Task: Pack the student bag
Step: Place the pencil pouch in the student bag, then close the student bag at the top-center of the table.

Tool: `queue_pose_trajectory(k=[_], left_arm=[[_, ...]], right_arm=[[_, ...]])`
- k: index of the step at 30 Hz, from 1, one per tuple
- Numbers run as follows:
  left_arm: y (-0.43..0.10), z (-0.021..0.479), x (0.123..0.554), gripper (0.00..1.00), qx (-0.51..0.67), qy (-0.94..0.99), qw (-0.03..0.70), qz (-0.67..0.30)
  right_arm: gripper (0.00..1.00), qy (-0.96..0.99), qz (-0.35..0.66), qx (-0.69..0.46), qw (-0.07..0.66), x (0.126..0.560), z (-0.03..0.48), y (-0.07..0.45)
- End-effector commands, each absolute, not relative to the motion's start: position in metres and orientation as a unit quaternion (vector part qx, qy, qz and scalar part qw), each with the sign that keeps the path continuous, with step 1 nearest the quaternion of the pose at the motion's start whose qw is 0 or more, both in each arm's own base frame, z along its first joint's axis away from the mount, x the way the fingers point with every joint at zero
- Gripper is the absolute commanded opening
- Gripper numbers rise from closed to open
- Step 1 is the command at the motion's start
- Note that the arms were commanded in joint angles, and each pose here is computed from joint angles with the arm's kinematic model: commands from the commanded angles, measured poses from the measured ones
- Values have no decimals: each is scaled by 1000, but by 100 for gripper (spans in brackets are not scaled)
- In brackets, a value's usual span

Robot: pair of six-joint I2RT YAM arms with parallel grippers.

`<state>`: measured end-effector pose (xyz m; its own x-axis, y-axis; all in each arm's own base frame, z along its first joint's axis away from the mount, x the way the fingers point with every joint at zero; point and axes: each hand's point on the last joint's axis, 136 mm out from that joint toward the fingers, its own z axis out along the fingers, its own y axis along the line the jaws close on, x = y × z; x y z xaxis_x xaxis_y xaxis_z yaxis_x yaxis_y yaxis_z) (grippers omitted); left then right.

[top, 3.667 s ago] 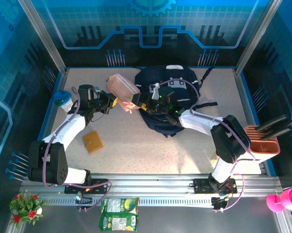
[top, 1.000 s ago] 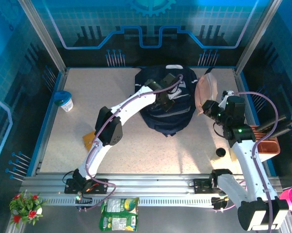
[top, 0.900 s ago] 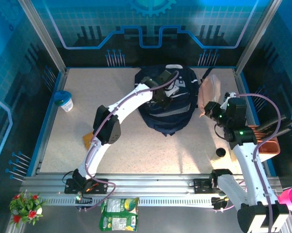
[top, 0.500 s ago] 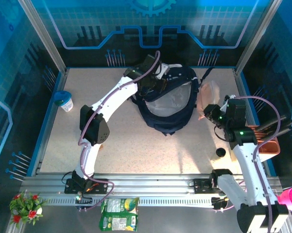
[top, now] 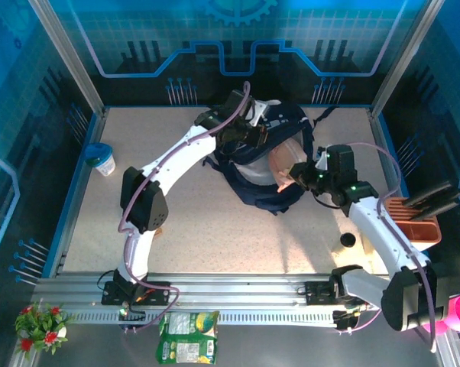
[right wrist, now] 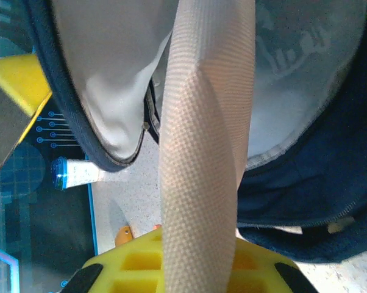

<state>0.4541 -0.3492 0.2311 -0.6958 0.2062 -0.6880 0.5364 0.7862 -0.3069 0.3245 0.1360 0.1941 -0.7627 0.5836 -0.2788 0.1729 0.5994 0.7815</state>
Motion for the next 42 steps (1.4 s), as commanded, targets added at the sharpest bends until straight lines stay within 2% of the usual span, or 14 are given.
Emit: queue_pose_trajectory(k=[1, 6, 12, 23, 25, 30, 36, 42], left_arm=[[-348, 312, 438, 0, 206, 839, 402, -304], [-334, 308, 424, 0, 187, 846, 400, -299], [-316, 297, 410, 0, 160, 858, 390, -293], [-303, 299, 420, 0, 107, 863, 383, -312], [-301, 299, 425, 0, 98, 864, 384, -312], [-292, 298, 431, 0, 69, 864, 376, -328], [-294, 289, 432, 0, 72, 867, 361, -336], [-306, 268, 431, 0, 81, 874, 323, -354]], right_arm=[[10, 834, 421, 203, 293, 350, 211, 150], [10, 833, 428, 212, 281, 381, 186, 159], [10, 834, 421, 197, 296, 420, 186, 167], [14, 835, 473, 167, 229, 454, 152, 242], [19, 834, 472, 173, 229, 458, 146, 243], [43, 836, 451, 177, 256, 450, 154, 223], [57, 839, 416, 194, 292, 412, 170, 173], [69, 850, 308, 255, 343, 370, 166, 99]])
